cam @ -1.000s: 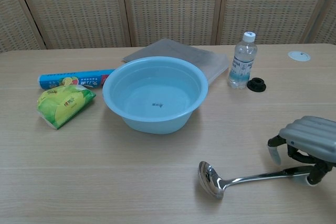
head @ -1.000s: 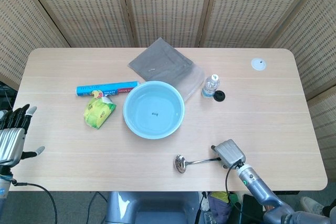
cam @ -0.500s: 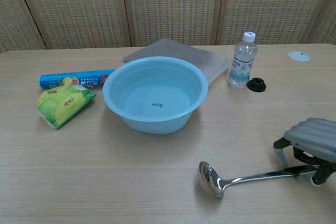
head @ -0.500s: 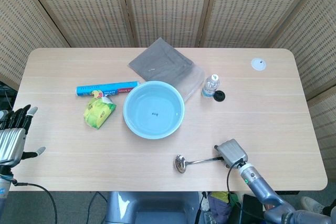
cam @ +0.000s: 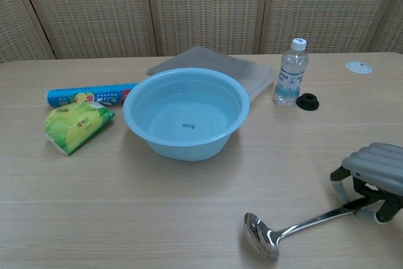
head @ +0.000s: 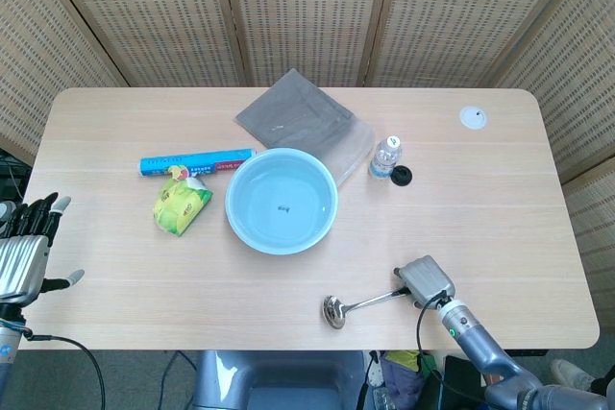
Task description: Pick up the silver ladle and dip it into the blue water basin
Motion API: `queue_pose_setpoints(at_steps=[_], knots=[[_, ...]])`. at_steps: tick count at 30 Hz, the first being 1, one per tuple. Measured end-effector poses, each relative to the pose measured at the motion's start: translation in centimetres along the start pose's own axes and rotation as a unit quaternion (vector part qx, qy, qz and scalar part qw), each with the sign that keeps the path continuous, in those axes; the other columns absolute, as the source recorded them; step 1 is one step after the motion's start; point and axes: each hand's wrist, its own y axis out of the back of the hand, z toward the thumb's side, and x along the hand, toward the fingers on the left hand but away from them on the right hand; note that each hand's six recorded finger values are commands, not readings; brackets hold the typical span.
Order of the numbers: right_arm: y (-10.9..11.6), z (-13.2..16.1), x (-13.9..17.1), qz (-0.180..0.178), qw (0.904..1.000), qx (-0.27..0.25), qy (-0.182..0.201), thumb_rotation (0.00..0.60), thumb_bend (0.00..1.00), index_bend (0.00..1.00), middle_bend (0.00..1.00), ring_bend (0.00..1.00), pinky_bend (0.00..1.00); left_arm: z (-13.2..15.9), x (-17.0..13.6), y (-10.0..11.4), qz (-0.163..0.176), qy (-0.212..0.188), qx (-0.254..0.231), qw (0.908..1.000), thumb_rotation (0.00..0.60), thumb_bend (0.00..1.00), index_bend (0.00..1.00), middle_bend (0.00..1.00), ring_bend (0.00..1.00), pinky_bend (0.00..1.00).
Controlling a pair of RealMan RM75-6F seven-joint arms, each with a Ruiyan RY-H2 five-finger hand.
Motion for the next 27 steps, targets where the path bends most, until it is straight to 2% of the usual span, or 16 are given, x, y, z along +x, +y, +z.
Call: queue_pose_setpoints(at_steps=[5, 14, 19, 27], knots=[[0.6, -0.2, 0.1, -0.006, 0.9997, -0.022, 0.002, 0.6, 0.6, 0.79, 0.92, 0.97, 1.0, 0.0, 0.0, 0.0, 0.0, 0.0, 0.0, 1.0, 0.6, 0.0, 0.0, 0.0, 0.0, 0.0], [1.9, -1.3, 0.7, 0.011, 0.9967, -0.08, 0.0, 0.6, 0.82, 0.84, 0.93, 0.97, 1.0, -0.1, 0.1, 0.0, -0.002, 0.001, -0.001, 1.0, 0.6, 0.0, 0.0, 0.0, 0.0, 0.0], [3.2, -2.6, 1.5, 0.021, 0.992, -0.124, -0.001, 0.6, 0.84, 0.85, 0.93, 0.97, 1.0, -0.1, 0.1, 0.0, -0.002, 0.001, -0.003, 1.0, 0.6, 0.0, 0.0, 0.0, 0.0, 0.0], [5.5, -4.7, 3.2, 0.011, 0.9864, -0.164, -0.001, 0.6, 0.86, 0.85, 0.93, 0.97, 1.0, 0.0, 0.1, 0.1, -0.002, -0.002, -0.005, 1.0, 0.6, 0.0, 0.0, 0.0, 0.0, 0.0]])
